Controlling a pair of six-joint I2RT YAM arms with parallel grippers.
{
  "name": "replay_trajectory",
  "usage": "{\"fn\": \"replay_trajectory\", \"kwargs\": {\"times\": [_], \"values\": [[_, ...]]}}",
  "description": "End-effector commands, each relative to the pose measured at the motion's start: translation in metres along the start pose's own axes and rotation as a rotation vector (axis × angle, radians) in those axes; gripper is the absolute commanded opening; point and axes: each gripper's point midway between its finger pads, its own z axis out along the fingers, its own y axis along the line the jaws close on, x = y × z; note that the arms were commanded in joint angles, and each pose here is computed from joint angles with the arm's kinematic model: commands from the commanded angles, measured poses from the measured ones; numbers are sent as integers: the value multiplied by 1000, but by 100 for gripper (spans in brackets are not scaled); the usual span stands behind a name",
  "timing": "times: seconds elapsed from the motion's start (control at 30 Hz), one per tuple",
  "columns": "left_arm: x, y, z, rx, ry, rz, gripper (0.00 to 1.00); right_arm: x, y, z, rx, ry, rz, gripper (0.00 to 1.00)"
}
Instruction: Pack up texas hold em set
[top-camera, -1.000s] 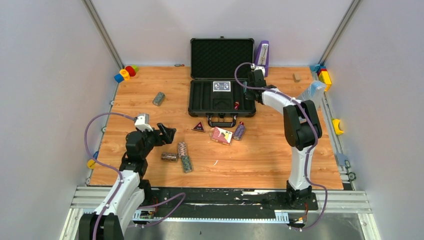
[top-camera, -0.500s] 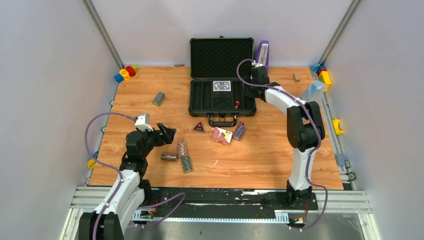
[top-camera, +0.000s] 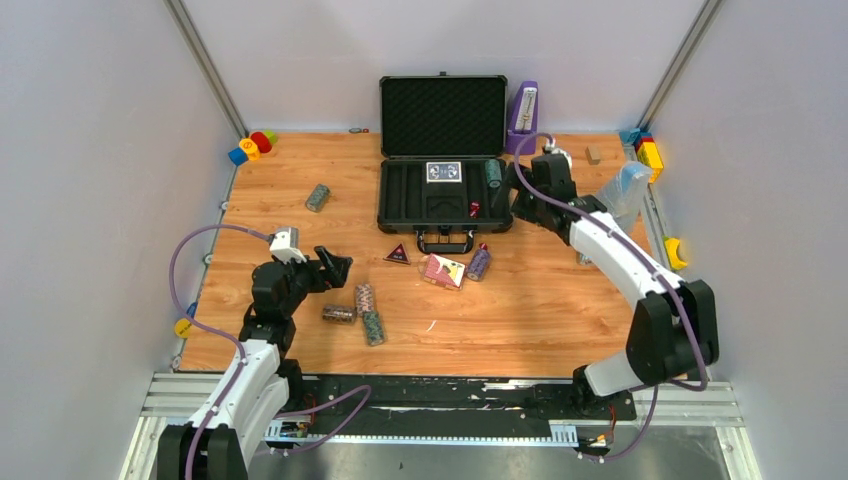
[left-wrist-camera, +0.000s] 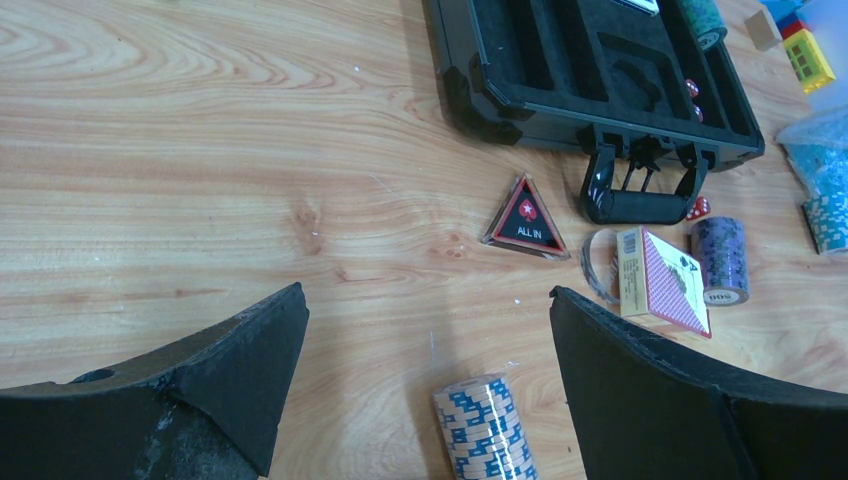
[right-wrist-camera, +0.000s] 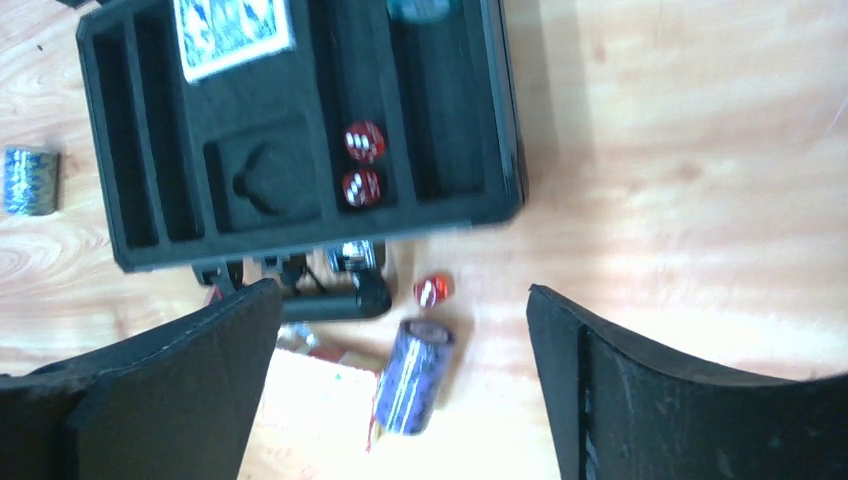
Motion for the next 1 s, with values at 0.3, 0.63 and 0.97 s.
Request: {"fn": "replay_trajectory", "kwargs": {"times": [0.3,0.63,0.97], "values": [[-29,-13,3,41,-79,21,99,139,8,-29,139,239,159,89],[-29,-11,2,28,-78,21,99,171,-7,-2,238,294,156,76],[-28,-9,3,21,-67,18,99,183,-2,16,168,328,45,59]]}}
